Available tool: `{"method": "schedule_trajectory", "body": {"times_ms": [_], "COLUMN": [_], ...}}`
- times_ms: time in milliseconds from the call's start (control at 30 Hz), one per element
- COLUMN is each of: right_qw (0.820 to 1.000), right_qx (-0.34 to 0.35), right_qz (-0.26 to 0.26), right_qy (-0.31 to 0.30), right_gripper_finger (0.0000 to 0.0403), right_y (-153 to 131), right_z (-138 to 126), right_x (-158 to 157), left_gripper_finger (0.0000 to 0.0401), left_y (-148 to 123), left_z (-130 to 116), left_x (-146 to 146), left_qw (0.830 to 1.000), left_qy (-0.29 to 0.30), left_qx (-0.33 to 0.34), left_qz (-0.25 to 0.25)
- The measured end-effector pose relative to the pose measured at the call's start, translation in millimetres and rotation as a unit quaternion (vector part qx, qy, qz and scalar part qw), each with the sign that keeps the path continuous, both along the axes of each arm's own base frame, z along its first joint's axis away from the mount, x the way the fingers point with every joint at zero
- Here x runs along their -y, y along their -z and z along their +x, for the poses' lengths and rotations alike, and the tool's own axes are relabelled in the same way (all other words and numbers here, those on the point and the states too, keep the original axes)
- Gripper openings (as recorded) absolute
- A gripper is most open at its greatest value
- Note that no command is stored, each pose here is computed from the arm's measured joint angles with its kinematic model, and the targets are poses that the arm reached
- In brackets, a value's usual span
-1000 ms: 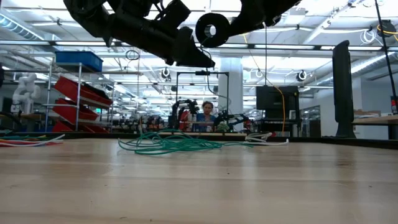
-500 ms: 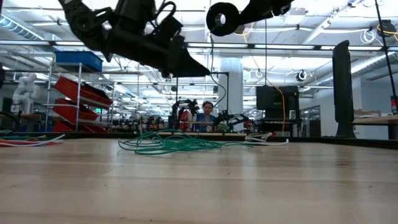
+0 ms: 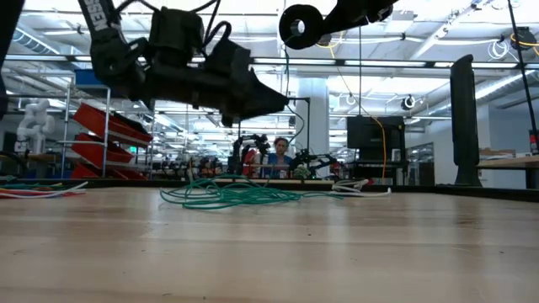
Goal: Coil cords
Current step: Coil the green wire onto the spool
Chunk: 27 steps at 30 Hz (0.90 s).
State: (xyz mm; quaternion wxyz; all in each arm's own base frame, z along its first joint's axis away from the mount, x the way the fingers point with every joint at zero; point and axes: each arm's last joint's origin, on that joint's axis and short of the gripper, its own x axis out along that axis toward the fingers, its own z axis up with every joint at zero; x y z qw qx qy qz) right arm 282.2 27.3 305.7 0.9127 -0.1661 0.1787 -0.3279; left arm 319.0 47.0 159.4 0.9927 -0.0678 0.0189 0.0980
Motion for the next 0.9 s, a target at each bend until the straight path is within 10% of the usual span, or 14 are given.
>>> {"method": "schedule_trajectory", "body": {"times_ms": [900], "right_qw": [1.000], "right_qx": [-0.003], "right_qz": [-0.002], "right_qy": [-0.004], "right_gripper_finger": [0.0000], "right_y": [0], "right_z": [0], "right_x": [0], "left_gripper_finger": [0.0087], "left_y": [8], "left_z": [18], "left_x": [-5], "left_qw": [0.998], "left_qy": [-0.039], "left_qx": [0.007], "left_qz": [-0.039]}}
